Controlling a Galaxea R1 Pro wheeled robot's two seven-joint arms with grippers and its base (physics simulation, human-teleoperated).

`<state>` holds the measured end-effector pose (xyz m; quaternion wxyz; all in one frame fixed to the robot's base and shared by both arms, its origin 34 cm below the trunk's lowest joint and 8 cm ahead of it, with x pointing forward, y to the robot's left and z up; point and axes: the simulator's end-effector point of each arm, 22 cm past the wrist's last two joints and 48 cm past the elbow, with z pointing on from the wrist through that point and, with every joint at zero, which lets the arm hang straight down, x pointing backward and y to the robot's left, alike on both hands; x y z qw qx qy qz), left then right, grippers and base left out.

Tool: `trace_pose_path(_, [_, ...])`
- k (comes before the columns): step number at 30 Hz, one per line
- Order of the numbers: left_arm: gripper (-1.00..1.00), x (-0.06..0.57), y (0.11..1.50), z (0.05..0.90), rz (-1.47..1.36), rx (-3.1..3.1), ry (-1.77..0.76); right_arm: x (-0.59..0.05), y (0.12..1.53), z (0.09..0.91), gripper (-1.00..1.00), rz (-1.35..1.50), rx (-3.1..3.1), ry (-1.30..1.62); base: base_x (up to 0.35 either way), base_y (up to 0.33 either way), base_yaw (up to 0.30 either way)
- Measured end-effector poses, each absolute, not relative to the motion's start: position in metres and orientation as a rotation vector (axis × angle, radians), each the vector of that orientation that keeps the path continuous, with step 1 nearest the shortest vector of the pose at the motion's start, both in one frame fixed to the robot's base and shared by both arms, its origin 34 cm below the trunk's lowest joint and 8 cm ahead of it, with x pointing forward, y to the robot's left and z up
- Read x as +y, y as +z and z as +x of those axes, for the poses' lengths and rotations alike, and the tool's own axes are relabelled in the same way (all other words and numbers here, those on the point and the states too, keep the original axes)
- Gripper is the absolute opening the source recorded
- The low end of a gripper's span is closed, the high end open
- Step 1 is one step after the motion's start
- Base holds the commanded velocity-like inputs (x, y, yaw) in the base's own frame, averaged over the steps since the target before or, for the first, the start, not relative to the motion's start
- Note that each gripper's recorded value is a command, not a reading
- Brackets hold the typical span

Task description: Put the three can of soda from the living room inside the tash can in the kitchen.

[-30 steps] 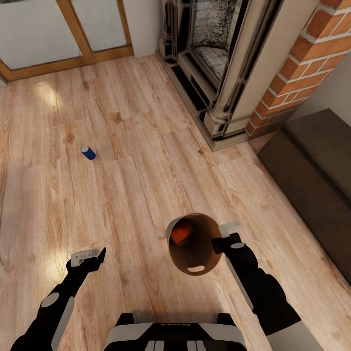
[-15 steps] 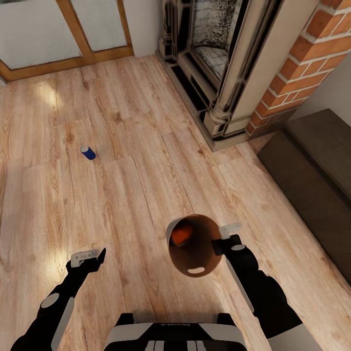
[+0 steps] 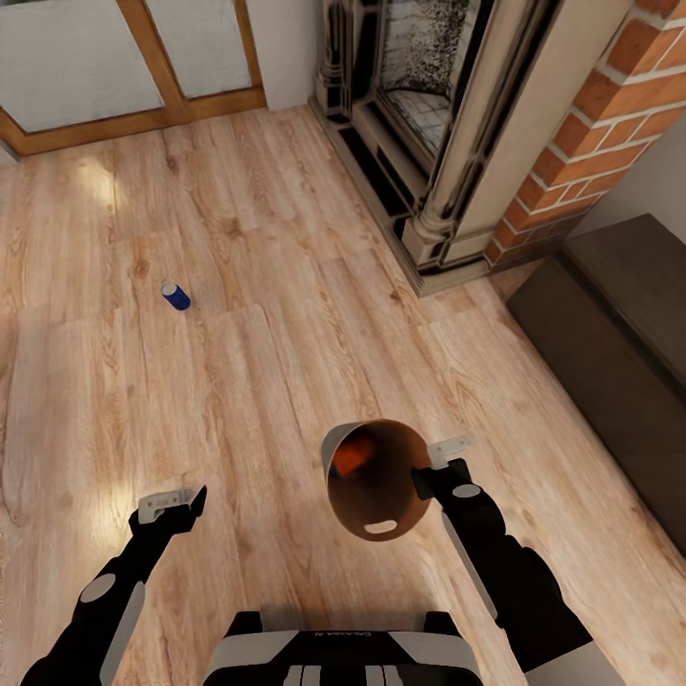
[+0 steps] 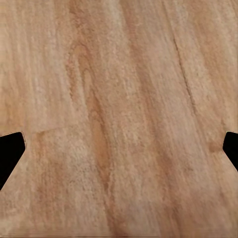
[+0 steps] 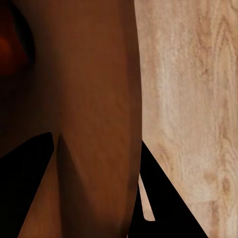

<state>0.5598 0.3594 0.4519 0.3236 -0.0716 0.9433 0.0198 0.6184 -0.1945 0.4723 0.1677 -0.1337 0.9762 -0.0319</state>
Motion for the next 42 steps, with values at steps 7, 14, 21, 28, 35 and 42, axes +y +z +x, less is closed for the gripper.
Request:
trace_pose_path(7, [1.0,0.359,0.443,0.549,-0.194,2.504,0.056,-0.195,0.47,0.617,-1.0,-0.382,2.781,-0.093,0.0,0.0,0.206])
trace_pose_path(14, [1.0,0.359,0.441,0.546,-0.194,2.511,0.057,-0.194,0.469,0.615,-1.0,-0.385,2.783,-0.093,0.0,0.0,0.228])
trace_pose_path(21, [1.0,0.359,0.437,0.541,-0.195,2.522,0.056,-0.195,0.468,0.615,-1.0,-0.386,2.785,-0.094,0.0,0.0,0.231])
trace_pose_path(28, [1.0,0.358,0.436,0.54,-0.196,2.525,0.056,-0.194,0.467,0.614,-1.0,-0.386,2.787,-0.093,-0.001,0.0,0.216])
trace_pose_path(35, [1.0,0.358,0.438,0.543,-0.188,2.506,0.055,-0.194,0.467,0.614,-1.0,-0.385,2.788,-0.091,-0.21,0.0,0.043])
trace_pose_path(42, [1.0,0.358,0.439,0.545,-0.185,2.497,0.053,-0.193,0.467,0.614,-1.0,-0.389,2.787,-0.089,-0.318,0.0,0.002])
